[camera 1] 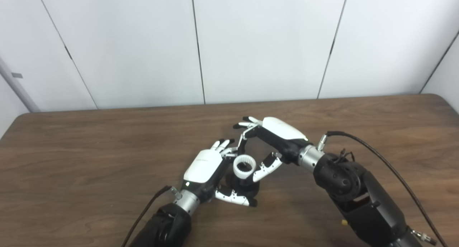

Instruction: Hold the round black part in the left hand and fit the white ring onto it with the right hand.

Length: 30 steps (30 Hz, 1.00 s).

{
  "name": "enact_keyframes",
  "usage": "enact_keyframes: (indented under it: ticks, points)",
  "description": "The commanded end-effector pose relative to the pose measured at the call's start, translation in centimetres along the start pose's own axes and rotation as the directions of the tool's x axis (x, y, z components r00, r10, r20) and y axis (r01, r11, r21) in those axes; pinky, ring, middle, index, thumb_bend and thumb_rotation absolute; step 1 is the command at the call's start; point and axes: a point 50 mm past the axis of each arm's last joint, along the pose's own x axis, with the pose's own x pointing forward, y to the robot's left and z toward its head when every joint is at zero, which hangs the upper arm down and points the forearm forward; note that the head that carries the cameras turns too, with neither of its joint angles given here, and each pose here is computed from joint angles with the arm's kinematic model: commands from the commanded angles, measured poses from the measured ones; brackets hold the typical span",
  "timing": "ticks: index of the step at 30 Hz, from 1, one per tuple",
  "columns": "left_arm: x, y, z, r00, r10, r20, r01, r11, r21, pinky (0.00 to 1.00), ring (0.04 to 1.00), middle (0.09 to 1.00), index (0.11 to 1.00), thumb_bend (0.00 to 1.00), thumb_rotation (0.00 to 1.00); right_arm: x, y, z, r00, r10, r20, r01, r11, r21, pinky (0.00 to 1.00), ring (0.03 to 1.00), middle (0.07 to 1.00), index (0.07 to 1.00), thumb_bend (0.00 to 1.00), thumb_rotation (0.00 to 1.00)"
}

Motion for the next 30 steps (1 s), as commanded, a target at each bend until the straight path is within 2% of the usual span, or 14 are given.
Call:
enact_keyframes:
  ticks: [1, 30]
  points:
    - [-2.4, -3.0, -0.3, 0.994, -0.102, -0.035, 0.1, 0.994, -0.04, 1.0, 0.973, 0.848, 0.48, 0.52, 0.05, 0.0, -1.1, 0.8, 0.999, -0.03, 0.032, 0.031, 0.999, -0.028, 0.97, 1.0, 0.905, 0.478, 0.52, 0.12]
    - [-2.1, -2.7, -0.8, 0.996, -0.081, -0.034, 0.08, 0.997, -0.024, 1.0, 0.967, 0.84, 0.479, 0.52, 0.05, -1.4, 0.8, 0.0, 1.0, -0.013, -0.01, 0.013, 1.0, 0.002, 0.95, 0.995, 0.898, 0.477, 0.52, 0.12]
